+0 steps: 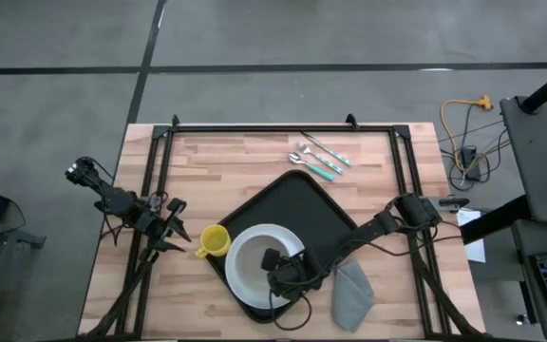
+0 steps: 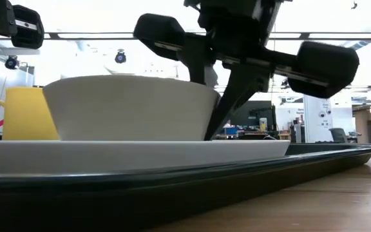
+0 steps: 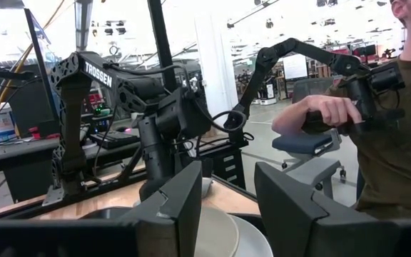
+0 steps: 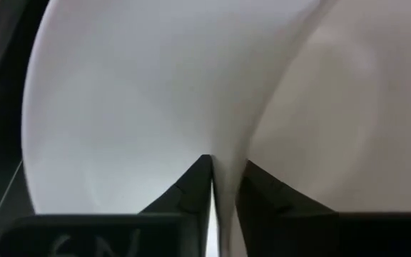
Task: Set up tray
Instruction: Put the brown bowl on the white plate on the black tray, then put the gray napkin on the black tray to the right of the white plate
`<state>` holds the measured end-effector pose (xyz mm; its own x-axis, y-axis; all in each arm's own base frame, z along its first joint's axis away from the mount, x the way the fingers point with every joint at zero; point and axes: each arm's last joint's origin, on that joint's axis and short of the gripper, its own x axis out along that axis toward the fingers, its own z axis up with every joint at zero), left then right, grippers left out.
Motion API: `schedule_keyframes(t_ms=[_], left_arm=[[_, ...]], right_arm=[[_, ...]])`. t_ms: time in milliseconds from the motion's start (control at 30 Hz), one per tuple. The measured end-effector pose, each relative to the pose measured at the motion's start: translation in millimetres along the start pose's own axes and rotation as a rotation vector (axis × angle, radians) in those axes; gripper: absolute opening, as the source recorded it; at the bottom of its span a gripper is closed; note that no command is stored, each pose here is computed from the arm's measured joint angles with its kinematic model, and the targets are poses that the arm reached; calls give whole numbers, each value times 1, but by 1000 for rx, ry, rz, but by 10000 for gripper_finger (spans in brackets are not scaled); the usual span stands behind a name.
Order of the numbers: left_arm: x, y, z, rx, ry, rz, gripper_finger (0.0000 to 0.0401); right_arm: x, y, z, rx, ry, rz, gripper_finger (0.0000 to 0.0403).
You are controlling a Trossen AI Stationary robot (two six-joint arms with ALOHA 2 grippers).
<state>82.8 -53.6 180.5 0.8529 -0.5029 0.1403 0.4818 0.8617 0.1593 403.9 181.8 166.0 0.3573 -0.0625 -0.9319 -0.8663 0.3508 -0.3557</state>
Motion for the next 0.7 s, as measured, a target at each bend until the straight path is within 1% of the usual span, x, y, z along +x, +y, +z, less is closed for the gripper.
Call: schedule_keyframes(t_ms=[233,433,700], left_arm=[[0,0,0,0,0,0,116],[0,0,0,0,0,0,116],[0,0,0,0,-1,0,116]], right_arm=[[-1,-2,0,16,-4,-5,110],[-1,-2,0,60,-3,-7,155],[-3,-3,0,69,-6,-9,195]])
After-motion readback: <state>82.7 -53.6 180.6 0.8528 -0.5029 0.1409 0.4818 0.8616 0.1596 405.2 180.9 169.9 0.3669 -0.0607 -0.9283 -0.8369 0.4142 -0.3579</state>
